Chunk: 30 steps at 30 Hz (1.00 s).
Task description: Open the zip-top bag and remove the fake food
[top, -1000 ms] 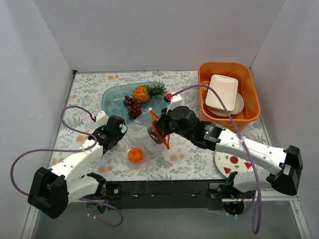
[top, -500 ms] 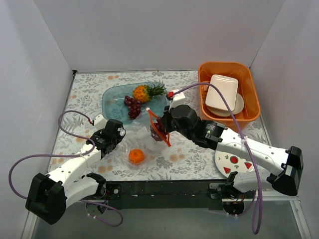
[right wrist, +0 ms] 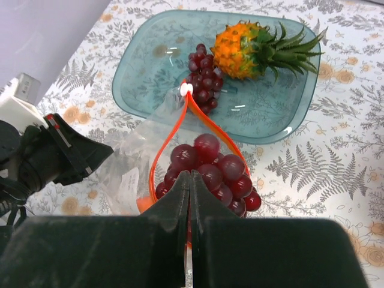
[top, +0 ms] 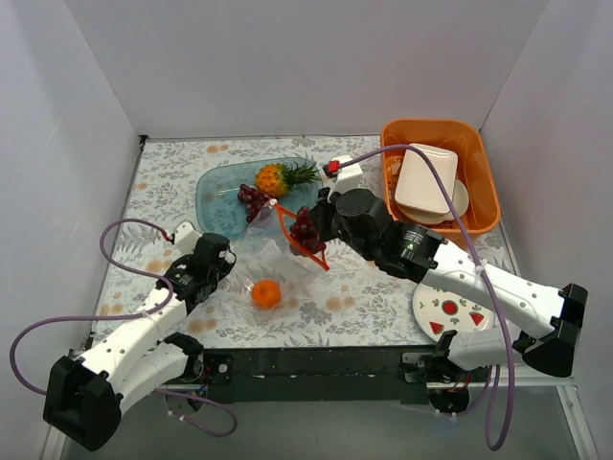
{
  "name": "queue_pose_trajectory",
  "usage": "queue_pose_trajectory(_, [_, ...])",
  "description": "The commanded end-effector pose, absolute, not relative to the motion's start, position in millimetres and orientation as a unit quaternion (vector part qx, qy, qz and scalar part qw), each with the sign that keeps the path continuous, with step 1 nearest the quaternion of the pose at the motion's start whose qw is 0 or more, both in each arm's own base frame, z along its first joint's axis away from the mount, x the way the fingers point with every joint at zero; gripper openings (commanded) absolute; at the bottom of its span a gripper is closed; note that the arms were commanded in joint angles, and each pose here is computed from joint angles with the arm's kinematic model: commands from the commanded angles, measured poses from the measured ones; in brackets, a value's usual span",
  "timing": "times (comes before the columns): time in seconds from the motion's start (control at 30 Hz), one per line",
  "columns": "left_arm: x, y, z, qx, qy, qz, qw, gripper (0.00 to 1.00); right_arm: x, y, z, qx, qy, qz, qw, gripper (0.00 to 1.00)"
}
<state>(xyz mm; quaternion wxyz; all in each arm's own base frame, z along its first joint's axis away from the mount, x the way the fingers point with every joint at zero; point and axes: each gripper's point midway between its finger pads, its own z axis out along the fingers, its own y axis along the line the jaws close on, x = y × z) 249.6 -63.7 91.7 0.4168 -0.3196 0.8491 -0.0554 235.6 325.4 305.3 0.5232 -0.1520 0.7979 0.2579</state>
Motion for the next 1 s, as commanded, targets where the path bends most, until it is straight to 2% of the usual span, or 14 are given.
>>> queue_pose_trajectory(0.0, [254.2,-59.1,98.8,-0.312,0.846,-0.045,0.43,0.0,244.6,318.1,360.8,-0.123,0.762,0.275,0.574,0.01])
queue_pose_trajectory(0.2, [258.3,-69.3,109.5,-0.301,0.844,-0.076,0.438,0.0,249.6,311.5,362.5,-0.117,0.76,0.262,0.584,0.01])
queue_pose_trajectory(0.47, [255.3,-63.3,107.1,-0.289,0.85,-0.054,0.436,0.0,264.9,304.4,377.4,-0.115,0.754,0.225,0.607,0.01])
queue_pose_trajectory(0.77, [257.5,-70.3,101.6,-0.276,0.86,-0.061,0.426,0.0,285.0,306.9,444.5,-0.116,0.711,0.227,0.655,0.01])
queue_pose_trajectory(0.97, [264.5,-89.5,108.3,-0.231,0.869,-0.098,0.426,0.0,301.9,344.8,461.0,-0.15,0.689,0.252,0.663,0.01])
